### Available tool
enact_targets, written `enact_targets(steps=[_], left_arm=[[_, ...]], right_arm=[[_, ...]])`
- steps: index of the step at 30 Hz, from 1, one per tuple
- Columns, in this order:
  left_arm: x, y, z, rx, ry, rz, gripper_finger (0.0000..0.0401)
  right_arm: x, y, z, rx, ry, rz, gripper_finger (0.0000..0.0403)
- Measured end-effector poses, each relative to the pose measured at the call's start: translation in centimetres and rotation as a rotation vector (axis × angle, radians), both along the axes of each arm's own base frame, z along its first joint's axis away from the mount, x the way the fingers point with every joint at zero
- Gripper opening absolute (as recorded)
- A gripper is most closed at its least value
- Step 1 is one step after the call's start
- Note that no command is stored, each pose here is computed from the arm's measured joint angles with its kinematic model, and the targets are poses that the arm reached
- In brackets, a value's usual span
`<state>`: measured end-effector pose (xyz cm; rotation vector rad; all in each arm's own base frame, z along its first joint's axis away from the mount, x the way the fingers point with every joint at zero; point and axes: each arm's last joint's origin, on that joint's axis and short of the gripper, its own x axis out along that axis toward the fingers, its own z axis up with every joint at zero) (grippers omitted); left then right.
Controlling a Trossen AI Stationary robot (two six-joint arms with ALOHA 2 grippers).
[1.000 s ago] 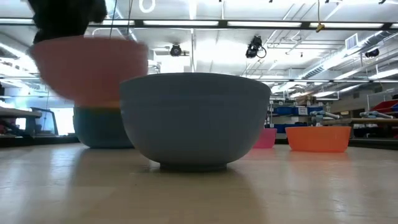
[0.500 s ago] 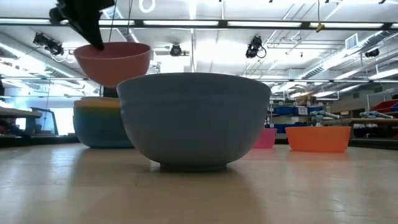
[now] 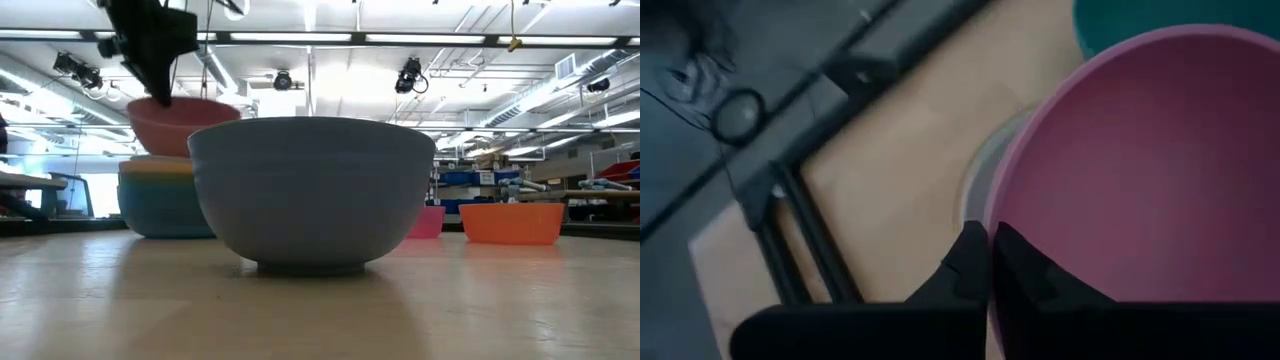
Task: Nest bowls inside each other
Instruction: Stack the pink bowl on top of the white bowl
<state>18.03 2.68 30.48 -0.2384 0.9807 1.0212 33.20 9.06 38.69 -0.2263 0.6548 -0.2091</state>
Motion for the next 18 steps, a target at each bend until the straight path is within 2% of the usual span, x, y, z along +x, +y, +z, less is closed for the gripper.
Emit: enact_targets(steps=[11, 18], left_arm=[[0.2, 2.6, -2.3, -0.118, -0.001, 0.037, 0.0008], [0.0, 3.5, -2.6, -0.109, -0.004, 0.085, 0.0081]], right_arm=[[0.0, 0.0, 0.0, 0.002, -0.002, -0.001, 0.0087], [0.0, 0.0, 0.0, 0.002, -0.002, -0.001, 0.0087]])
